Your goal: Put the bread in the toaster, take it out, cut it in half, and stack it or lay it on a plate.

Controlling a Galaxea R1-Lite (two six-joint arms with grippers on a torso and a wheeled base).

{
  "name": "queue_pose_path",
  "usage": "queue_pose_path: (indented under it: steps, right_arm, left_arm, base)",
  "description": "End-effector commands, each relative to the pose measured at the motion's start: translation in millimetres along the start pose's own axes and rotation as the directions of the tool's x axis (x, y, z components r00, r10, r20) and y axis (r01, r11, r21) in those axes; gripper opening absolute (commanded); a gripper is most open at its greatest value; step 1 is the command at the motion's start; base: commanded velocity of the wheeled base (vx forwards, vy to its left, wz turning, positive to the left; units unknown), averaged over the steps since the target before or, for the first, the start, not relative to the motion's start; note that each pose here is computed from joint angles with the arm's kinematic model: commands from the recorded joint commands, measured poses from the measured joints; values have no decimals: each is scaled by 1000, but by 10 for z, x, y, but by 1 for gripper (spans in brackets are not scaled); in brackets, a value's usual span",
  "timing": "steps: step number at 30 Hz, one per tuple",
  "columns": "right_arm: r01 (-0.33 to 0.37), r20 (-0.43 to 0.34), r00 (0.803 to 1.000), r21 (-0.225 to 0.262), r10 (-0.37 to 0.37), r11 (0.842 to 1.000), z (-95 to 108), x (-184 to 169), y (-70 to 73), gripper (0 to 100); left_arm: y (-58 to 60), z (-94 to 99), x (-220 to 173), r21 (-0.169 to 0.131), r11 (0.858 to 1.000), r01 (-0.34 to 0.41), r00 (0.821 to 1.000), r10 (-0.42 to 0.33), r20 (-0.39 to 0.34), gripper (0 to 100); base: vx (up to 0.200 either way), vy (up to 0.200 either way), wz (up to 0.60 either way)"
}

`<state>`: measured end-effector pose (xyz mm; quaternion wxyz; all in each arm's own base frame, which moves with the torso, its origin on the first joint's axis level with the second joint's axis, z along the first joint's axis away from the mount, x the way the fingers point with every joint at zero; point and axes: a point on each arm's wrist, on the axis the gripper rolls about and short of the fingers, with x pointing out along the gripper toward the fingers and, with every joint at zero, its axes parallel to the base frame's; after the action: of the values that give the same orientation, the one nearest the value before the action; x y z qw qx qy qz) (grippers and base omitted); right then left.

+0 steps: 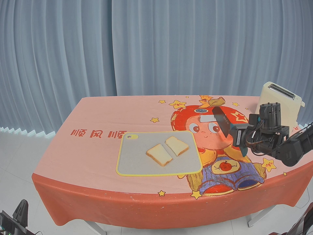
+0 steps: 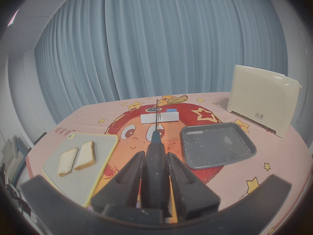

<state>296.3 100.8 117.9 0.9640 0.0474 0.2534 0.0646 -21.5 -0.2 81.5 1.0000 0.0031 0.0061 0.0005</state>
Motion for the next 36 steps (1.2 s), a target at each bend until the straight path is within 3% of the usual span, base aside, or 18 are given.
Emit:
queue_pose_path:
  steps: [1,20,36]
  right_arm:
    - [4,-15,1000,-2,-4,1000,-26,85,4,0]
    - [12,25,1000,11,-12,1000,91,84,-32,0]
    - [11,18,1000,9,-11,1000,75,103,-22,0]
  left_arm:
    - [0,-48,14,0,1000,0,1000,0,-19,0]
    - [0,-48,14,0,1000,0,1000,0,-19,0]
    - [0,-48,14,0,1000,0,1000,0,-19,0]
  base:
    - [0,0,0]
    - [0,0,0]
    - [0,0,0]
